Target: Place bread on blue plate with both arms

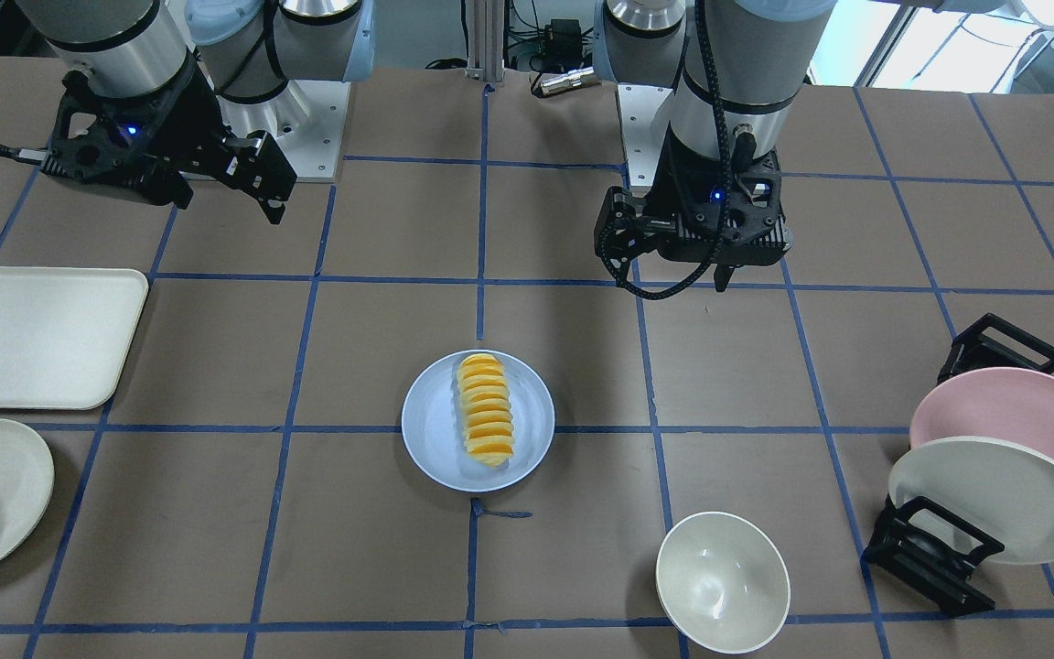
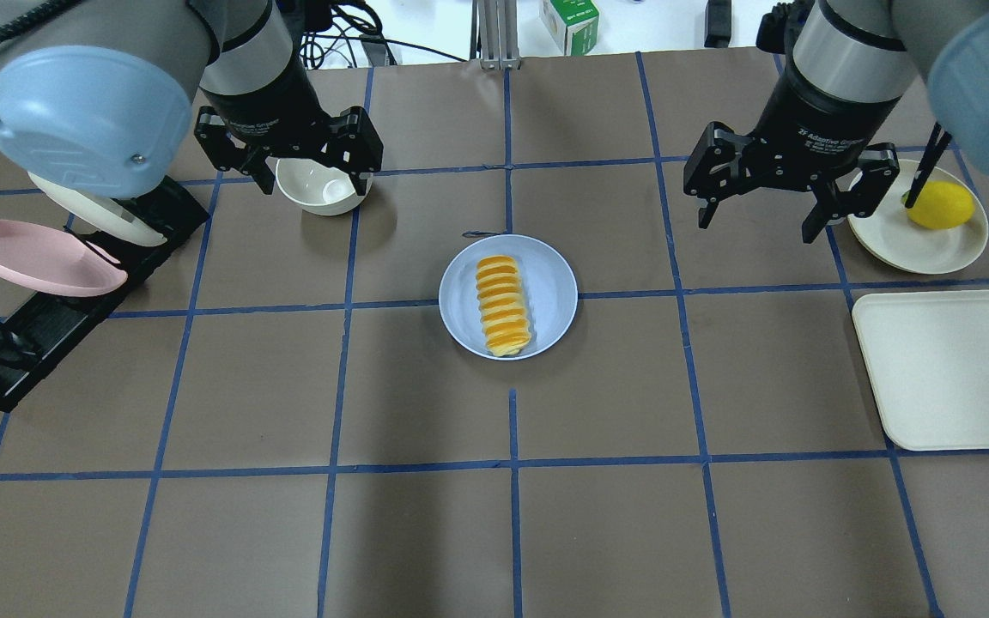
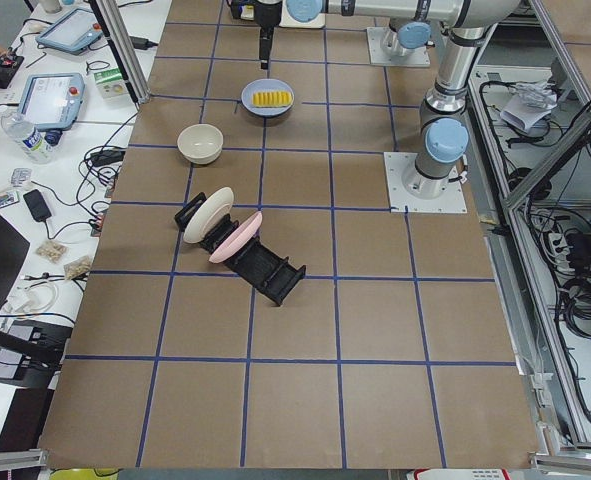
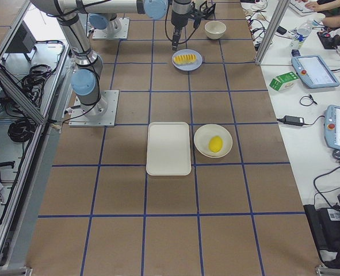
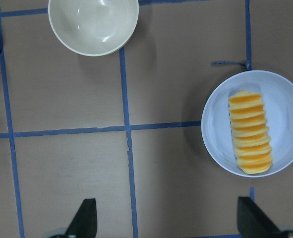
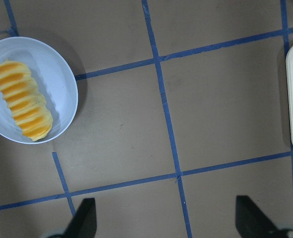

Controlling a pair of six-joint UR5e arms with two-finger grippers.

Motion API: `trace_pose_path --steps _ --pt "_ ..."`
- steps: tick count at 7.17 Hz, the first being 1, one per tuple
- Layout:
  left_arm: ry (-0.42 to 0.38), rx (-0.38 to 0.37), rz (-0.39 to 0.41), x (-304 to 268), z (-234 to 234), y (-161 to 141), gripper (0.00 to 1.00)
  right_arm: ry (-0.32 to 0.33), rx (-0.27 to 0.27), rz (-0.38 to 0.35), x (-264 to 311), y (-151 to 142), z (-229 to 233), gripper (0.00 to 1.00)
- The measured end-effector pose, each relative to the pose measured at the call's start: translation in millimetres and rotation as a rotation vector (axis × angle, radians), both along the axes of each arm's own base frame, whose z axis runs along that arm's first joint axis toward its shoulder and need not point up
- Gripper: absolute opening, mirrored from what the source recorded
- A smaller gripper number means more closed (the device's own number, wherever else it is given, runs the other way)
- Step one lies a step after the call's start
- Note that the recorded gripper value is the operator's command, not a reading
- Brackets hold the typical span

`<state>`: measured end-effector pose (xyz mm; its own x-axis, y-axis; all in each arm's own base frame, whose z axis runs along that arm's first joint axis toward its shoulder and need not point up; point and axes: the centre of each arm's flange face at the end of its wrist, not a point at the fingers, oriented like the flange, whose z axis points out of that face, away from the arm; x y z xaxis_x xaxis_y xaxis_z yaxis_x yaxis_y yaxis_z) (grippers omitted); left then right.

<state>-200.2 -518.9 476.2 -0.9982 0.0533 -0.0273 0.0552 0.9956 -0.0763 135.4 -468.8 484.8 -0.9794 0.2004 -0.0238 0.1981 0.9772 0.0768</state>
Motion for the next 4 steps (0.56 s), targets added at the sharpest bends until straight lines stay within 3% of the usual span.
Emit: trace_pose_path --steps 4 --pt "-0.001 -0.005 0.000 0.2 2.0 0.4 1.00 0.003 0.002 -0.003 -0.5 2.5 -1.2 1.00"
